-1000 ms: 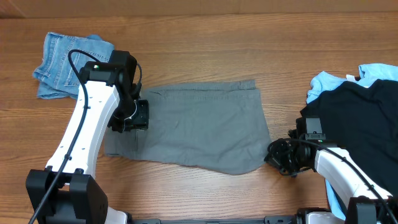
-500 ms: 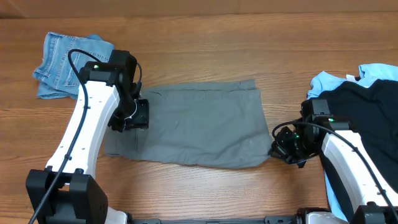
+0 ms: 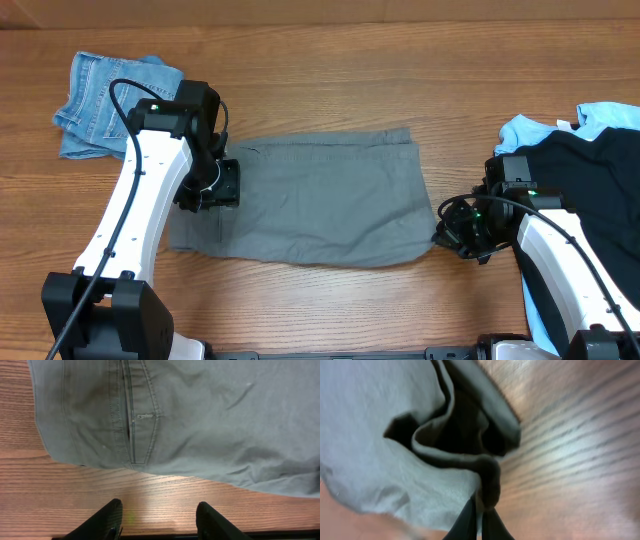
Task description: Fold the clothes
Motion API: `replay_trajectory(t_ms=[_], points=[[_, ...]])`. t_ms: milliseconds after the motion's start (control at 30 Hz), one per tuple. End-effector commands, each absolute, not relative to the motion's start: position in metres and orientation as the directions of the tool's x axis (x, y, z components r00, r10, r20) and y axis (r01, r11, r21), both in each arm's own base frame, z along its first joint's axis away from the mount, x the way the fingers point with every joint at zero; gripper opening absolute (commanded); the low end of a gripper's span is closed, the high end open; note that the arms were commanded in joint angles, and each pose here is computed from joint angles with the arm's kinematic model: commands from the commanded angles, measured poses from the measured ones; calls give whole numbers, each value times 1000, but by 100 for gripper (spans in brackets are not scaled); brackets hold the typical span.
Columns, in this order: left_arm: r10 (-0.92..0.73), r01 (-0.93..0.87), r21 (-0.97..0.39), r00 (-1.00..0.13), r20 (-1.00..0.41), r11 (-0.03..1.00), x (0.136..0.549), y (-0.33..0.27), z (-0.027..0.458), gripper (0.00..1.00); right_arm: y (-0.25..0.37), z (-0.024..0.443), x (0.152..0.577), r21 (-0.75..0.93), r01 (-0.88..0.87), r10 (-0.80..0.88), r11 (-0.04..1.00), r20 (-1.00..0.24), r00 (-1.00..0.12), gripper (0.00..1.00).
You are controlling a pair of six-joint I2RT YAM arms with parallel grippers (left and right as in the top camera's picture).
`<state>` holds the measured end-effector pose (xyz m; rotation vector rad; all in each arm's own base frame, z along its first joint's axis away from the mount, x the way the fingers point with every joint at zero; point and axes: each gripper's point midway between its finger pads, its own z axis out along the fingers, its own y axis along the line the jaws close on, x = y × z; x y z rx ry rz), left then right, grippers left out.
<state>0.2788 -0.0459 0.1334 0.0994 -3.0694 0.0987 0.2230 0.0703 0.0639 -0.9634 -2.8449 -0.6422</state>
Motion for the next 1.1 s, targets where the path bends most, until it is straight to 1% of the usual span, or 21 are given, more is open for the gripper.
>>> replay_trajectory(t_ms=[0, 67, 200, 233, 300, 400, 433, 533, 633, 733, 767, 833, 900, 1000, 1067], points=[[-39, -43, -58, -997, 60, 997, 278, -49, 135, 51, 49, 58, 234, 286, 616, 617, 734, 99, -781, 4], [-40, -43, -58, -997, 60, 997, 278, -48, 135, 52, 38, 55, 236, 242, 640, 647, 729, 62, -760, 7], [-36, -39, -59, -998, 58, 997, 278, -49, 135, 52, 37, 51, 250, 258, 633, 649, 730, 29, -760, 8], [-36, -39, -59, -998, 56, 997, 279, -49, 135, 54, 38, 49, 252, 266, 631, 648, 729, 29, -761, 10], [-36, -39, -59, -998, 54, 997, 279, -49, 135, 55, 39, 46, 255, 270, 629, 646, 729, 36, -763, 25], [-24, -27, -59, -998, 52, 998, 279, -49, 135, 56, 38, 46, 258, 275, 577, 597, 769, 10, -802, 33], [-23, -26, -59, -998, 52, 998, 280, -48, 135, 57, 36, 48, 259, 278, 564, 587, 778, 1, -810, 34], [-23, -25, -38, -999, 44, 999, 281, -45, 135, 61, 29, 58, 263, 287, 562, 590, 776, -12, -807, 33], [-53, -52, 21, -998, 22, 998, 286, -31, 134, 69, 28, 80, 270, 323, 538, 579, 778, -38, -814, 33], [-122, -122, 29, -992, 0, 992, 292, -16, 134, 75, 48, 111, 283, 440, 389, 471, 810, -92, -877, 33], [-152, -152, 27, -988, -6, 988, 294, -9, 134, 77, 59, 121, 285, 490, 324, 424, 810, -106, -899, 33], [-203, -203, 7, -979, -15, 979, 297, 3, 134, 82, 75, 129, 285, 545, 261, 376, 797, -109, -920, 32], [-250, -249, -40, -968, -16, 968, 300, 14, 133, 87, 86, 125, 282, 551, 237, 344, 800, -98, -934, 23], [-272, -269, -131, -962, -6, 954, 302, 21, 131, 89, 97, 113, 280, 548, 238, 326, 802, -68, -943, 17], [-293, -290, -171, -956, 7, 942, 300, 27, 125, 90, 104, 100, 278, 542, 265, 330, 798, -23, -944, 12]])
